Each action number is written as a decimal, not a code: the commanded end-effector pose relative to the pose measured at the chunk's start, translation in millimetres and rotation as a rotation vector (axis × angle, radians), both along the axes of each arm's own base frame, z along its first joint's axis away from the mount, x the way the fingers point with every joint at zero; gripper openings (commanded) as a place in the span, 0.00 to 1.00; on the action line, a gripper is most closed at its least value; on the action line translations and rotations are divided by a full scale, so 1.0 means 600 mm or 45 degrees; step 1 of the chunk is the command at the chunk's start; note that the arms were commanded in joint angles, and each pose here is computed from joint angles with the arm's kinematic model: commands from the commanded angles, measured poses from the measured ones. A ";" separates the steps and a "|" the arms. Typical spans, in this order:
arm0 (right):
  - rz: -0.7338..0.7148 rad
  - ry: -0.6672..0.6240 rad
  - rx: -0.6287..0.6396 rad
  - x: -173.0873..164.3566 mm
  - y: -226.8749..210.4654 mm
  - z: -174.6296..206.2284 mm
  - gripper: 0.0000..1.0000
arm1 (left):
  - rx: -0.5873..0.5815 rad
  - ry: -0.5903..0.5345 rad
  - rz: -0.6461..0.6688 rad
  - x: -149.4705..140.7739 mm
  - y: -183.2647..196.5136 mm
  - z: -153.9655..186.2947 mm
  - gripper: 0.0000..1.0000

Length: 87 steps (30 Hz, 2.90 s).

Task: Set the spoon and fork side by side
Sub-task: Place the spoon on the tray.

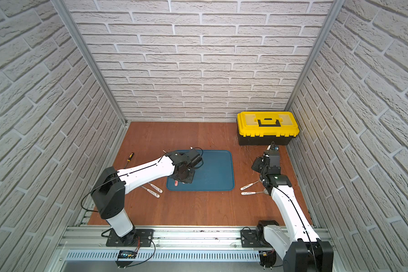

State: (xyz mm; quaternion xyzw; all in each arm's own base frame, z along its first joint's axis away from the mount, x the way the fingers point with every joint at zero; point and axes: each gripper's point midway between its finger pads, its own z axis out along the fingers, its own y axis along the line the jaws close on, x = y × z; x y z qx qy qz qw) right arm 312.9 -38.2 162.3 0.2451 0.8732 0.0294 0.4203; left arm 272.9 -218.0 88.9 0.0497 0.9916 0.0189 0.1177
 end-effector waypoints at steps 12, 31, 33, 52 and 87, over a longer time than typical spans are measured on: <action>-0.004 -0.038 0.014 0.004 0.000 0.004 0.36 | -0.143 0.200 0.273 -0.001 0.014 -0.059 0.00; 0.004 -0.028 0.017 0.006 0.001 -0.002 0.35 | -0.144 0.230 0.334 0.007 0.032 -0.096 0.00; 0.005 -0.030 0.019 0.006 0.002 -0.001 0.35 | -0.144 0.232 0.345 0.008 0.031 -0.100 0.00; 0.024 -0.037 0.030 0.008 0.006 0.000 0.35 | -0.102 0.200 0.392 0.026 0.042 -0.120 0.00; 0.029 -0.038 0.028 0.006 0.007 0.000 0.41 | -0.091 0.290 0.328 0.000 0.035 -0.139 0.37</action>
